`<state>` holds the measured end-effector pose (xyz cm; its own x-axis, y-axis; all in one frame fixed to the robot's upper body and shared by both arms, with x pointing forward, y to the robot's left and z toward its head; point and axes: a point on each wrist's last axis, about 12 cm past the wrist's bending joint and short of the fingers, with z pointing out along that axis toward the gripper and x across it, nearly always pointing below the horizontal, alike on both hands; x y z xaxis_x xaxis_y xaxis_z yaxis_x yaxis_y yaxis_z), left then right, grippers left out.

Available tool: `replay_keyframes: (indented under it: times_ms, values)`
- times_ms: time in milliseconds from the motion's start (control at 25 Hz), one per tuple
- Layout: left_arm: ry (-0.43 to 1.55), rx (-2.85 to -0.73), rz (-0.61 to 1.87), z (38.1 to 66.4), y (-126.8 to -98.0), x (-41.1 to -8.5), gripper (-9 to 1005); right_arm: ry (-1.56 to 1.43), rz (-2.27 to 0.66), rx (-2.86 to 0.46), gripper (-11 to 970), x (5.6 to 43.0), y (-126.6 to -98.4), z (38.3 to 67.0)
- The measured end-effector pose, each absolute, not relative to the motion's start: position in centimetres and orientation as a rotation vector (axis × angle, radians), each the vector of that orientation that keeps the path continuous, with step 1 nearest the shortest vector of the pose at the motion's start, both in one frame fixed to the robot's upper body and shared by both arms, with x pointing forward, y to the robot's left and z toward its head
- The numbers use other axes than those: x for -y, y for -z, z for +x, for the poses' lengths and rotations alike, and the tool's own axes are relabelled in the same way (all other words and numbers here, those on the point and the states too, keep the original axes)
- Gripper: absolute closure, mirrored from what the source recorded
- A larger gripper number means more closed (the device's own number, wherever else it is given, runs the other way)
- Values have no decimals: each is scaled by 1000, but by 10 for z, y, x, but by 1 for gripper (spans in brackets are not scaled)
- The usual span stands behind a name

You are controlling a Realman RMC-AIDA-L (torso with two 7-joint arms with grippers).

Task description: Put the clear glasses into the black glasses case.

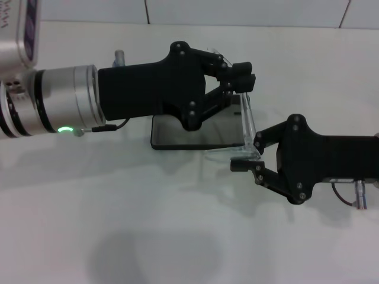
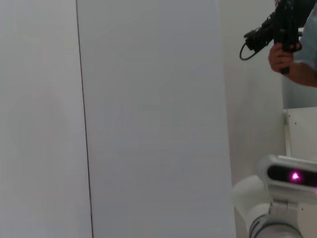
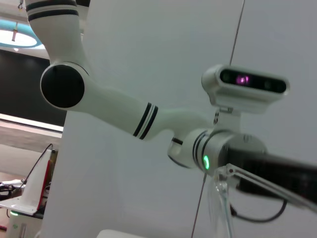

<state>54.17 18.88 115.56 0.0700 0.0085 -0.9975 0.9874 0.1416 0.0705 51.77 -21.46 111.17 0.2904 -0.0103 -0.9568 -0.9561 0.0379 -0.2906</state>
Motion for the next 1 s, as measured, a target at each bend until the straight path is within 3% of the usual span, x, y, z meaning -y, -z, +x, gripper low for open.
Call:
replay_keyframes:
  times_ms: [1000]
  values:
    - [1091,-1275,1128,538,-1141,-186,886,-888,-1273,-912,843,212,-1129,526]
